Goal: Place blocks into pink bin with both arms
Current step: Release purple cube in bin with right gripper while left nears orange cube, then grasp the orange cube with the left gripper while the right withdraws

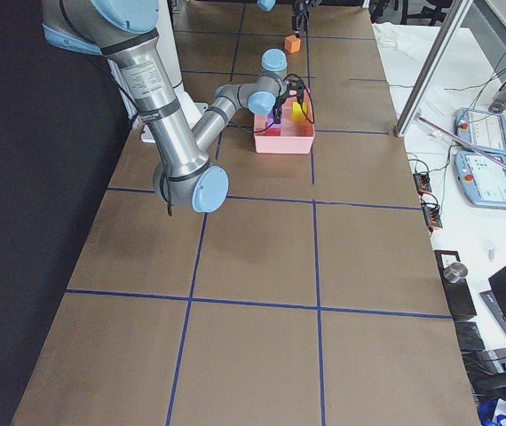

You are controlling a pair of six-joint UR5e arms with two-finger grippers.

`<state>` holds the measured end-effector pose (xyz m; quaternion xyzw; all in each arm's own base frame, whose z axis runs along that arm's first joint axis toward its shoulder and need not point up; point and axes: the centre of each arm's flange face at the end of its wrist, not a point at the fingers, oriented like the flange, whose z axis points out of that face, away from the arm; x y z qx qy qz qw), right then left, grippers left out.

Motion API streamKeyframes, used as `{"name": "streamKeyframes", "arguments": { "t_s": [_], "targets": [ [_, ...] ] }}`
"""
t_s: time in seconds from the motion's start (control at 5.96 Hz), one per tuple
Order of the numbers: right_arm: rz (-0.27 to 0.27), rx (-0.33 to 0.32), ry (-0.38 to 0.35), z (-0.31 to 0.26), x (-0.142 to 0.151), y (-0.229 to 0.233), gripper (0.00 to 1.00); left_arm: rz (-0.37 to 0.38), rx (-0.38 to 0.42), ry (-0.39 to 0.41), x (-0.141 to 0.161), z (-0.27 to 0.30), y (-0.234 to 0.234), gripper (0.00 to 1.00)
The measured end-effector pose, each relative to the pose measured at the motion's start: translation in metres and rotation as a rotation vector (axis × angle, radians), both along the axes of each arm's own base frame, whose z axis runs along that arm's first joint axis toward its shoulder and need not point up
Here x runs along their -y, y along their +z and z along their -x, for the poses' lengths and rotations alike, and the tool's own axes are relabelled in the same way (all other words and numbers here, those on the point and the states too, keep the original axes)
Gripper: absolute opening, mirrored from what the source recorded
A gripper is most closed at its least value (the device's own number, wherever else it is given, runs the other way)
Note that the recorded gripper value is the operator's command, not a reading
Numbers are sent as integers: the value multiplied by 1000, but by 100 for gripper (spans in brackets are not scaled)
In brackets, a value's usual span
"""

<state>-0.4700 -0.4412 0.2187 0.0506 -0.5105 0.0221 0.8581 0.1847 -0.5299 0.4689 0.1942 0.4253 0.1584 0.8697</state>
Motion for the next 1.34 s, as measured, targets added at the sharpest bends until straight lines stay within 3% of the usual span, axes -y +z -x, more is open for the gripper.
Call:
{"name": "streamKeyframes", "arguments": {
  "t_s": [0.67,1.01,1.34],
  "targets": [
    [18,-35,42,-15,16,4,100,-66,70,55,13,23,39,100],
    [39,-16,55,-53,26,-3,100,-131,126,121,26,40,71,100],
    [86,-50,66,-100,18,-6,100,-155,124,232,28,40,108,100]
  ]
}}
